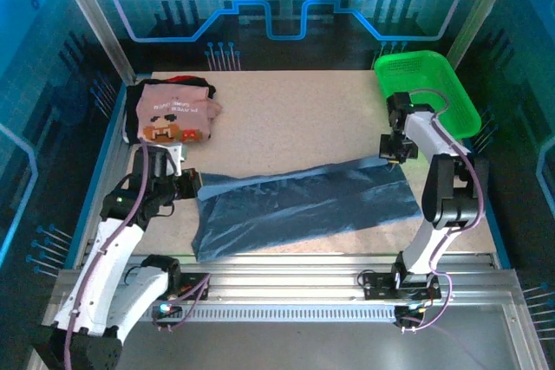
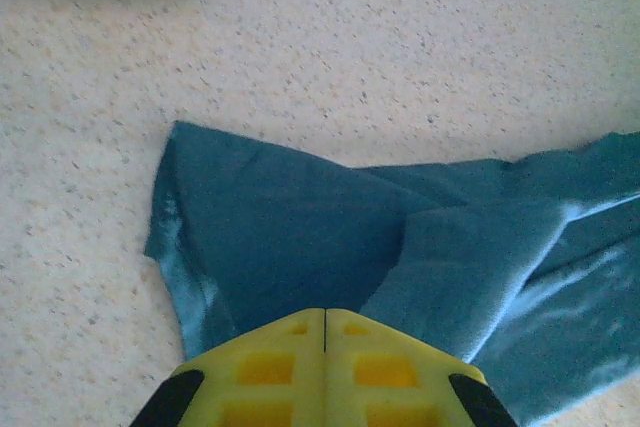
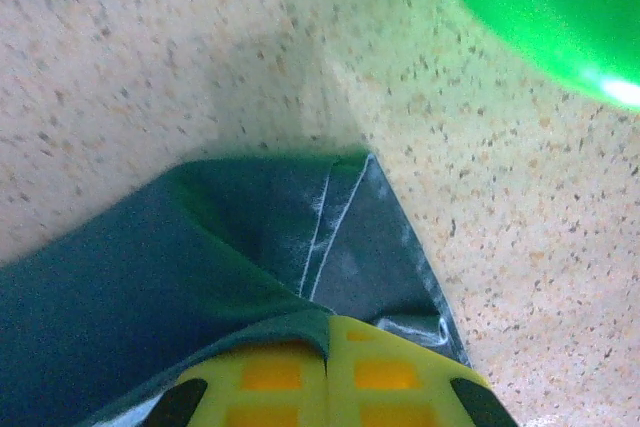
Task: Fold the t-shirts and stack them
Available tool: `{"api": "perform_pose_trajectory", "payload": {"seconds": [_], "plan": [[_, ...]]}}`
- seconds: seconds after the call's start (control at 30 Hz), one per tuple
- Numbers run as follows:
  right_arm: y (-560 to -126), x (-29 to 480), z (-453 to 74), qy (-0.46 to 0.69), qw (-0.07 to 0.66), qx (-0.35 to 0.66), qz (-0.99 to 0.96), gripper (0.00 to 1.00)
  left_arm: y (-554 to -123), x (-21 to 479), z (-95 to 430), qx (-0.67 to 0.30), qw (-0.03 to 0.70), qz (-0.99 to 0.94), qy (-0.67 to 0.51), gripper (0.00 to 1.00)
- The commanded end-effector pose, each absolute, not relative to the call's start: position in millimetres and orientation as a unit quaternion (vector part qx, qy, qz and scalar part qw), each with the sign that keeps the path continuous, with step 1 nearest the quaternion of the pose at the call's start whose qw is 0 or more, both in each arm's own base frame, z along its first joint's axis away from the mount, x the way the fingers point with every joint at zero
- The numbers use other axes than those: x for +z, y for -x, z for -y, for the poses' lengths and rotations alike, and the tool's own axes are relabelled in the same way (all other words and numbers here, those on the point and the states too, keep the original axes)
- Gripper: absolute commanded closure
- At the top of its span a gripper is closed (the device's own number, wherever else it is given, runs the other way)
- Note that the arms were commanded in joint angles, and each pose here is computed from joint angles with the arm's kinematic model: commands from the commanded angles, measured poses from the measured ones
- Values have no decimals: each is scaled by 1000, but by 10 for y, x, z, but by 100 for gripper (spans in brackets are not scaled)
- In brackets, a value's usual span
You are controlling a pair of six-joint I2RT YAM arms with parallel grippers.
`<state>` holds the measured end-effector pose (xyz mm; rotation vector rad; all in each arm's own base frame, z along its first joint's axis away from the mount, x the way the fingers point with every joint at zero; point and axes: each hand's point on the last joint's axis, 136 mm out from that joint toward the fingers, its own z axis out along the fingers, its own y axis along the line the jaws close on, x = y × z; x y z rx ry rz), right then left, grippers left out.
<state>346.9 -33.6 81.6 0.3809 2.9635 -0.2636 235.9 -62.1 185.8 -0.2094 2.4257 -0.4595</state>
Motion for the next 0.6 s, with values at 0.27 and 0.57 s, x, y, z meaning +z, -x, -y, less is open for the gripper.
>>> {"api": "perform_pose_trajectory", "payload": {"seconds": [0.27, 0.57], "plan": [[-3117, 747, 459, -157, 53, -110, -980, 100, -2010, 1376, 690, -153, 192, -946, 212, 98], [-2978, 612, 478, -164, 34, -116, -979, 100, -1866, 1016, 637, -44, 120, -967, 221, 99]]}}
